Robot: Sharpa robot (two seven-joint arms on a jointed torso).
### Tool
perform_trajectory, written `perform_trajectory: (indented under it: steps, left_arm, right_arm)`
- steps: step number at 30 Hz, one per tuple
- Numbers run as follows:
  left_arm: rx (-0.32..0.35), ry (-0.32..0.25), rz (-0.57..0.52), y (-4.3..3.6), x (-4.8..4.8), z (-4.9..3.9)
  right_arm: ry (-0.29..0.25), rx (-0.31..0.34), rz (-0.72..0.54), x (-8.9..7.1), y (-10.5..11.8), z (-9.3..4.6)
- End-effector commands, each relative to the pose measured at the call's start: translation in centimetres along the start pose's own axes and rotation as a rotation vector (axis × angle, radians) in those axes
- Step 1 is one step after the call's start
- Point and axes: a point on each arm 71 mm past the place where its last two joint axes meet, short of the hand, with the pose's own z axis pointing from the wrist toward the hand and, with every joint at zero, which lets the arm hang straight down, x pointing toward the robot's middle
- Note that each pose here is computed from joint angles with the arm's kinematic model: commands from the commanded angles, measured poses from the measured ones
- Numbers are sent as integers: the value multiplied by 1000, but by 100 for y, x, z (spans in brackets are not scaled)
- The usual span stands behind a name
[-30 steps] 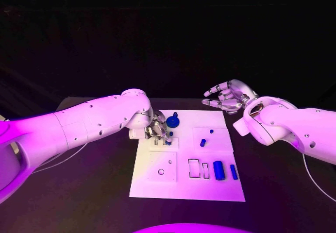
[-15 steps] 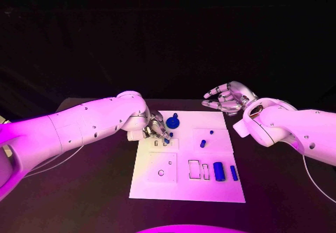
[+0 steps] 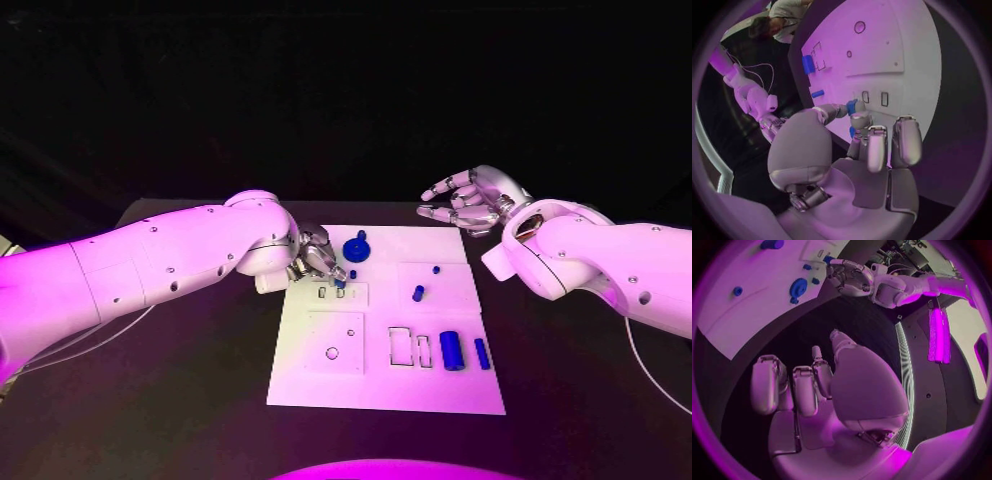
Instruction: Assemble the parts on the task board
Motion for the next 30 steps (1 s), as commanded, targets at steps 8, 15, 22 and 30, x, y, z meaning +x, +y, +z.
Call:
perform_trajectory:
  steps: [8, 15, 22, 30]
  left_arm:
    - [2, -108, 48, 8, 105, -5]
    - [-2, -123, 62, 20, 163, 33]
    - [-7, -117, 67, 29, 183, 47]
    - [-17, -100, 76, 52, 194, 51]
  right_arm:
    - [11, -3, -11, 8, -22, -5]
    - [11, -3, -15, 12, -24, -4]
    - [12, 0, -12, 12, -31, -5]
    - [14, 2, -11, 13, -34, -5]
